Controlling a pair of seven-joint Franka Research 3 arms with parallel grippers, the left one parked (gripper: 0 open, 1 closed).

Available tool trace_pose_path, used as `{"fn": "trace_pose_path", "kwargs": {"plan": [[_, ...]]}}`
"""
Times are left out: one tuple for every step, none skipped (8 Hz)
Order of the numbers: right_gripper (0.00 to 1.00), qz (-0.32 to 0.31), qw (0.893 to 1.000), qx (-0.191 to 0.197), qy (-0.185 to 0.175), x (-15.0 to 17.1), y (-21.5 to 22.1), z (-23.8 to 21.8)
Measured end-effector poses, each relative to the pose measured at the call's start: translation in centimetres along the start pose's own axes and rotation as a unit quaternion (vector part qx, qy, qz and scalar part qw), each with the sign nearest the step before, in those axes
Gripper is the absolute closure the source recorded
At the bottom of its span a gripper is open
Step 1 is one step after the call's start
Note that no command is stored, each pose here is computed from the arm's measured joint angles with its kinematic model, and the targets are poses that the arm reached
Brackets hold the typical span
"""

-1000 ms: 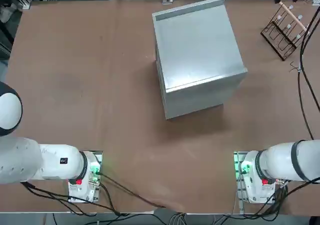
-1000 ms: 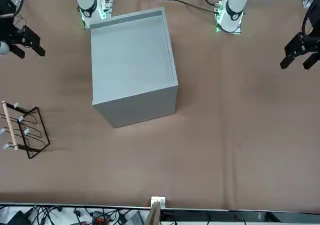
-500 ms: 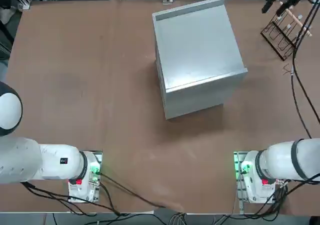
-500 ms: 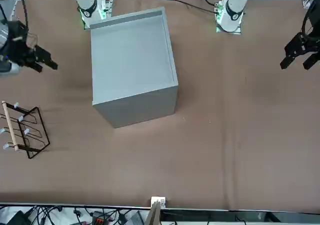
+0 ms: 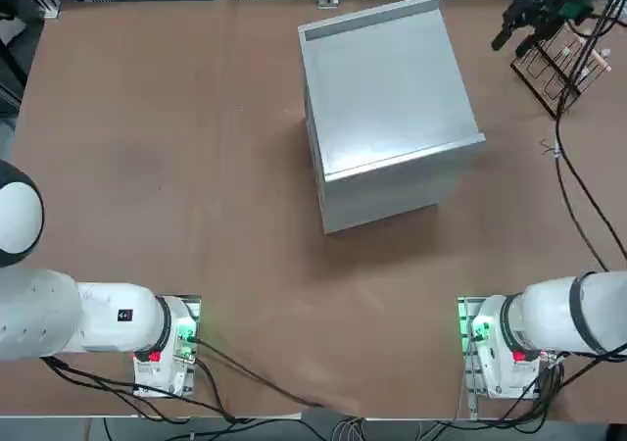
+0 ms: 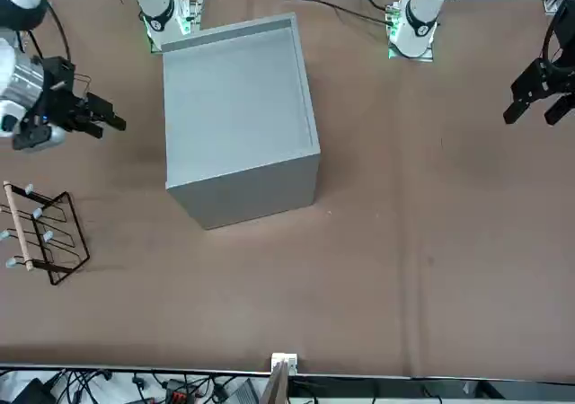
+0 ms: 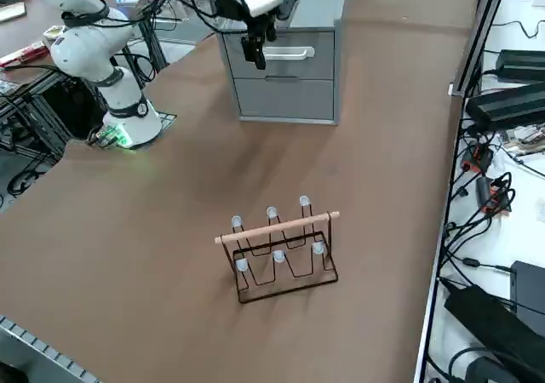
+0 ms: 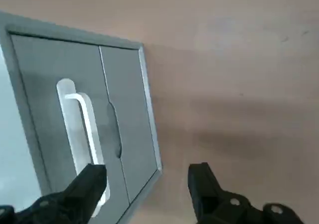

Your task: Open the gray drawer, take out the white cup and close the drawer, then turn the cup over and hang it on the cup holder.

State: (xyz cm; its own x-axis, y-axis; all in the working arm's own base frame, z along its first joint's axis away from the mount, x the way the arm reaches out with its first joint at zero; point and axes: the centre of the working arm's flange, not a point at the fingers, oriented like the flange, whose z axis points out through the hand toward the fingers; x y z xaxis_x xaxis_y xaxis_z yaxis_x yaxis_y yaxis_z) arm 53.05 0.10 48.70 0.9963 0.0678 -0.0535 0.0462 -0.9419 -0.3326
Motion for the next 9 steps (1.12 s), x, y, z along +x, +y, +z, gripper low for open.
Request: {"fn": "trace_pose_path", "kwargs": {"plan": [[0.00, -0.006, 1.000, -0.004, 0.008, 0.1, -0.5, 1.7], [0.00, -0.012, 1.000, -0.004, 0.012, 0.2, -1.3, 3.5], [0.00, -0.014, 1.000, 0.011, 0.011, 0.1, -2.4, 4.9], [0.00, -0.010, 1.000, 0.028, 0.010, 0.2, -3.1, 5.7], [0.00, -0.005, 0.999, 0.038, 0.008, 0.4, -3.1, 6.3], [0.00, 0.000, 0.999, 0.047, 0.004, 0.6, -3.2, 6.9], [0.00, 0.003, 0.998, 0.055, 0.002, 0.8, -3.5, 7.7], [0.00, 0.003, 0.998, 0.059, -0.001, 1.1, -3.8, 8.4], [0.00, 0.000, 0.998, 0.059, -0.005, 1.2, -4.4, 9.2]]}}
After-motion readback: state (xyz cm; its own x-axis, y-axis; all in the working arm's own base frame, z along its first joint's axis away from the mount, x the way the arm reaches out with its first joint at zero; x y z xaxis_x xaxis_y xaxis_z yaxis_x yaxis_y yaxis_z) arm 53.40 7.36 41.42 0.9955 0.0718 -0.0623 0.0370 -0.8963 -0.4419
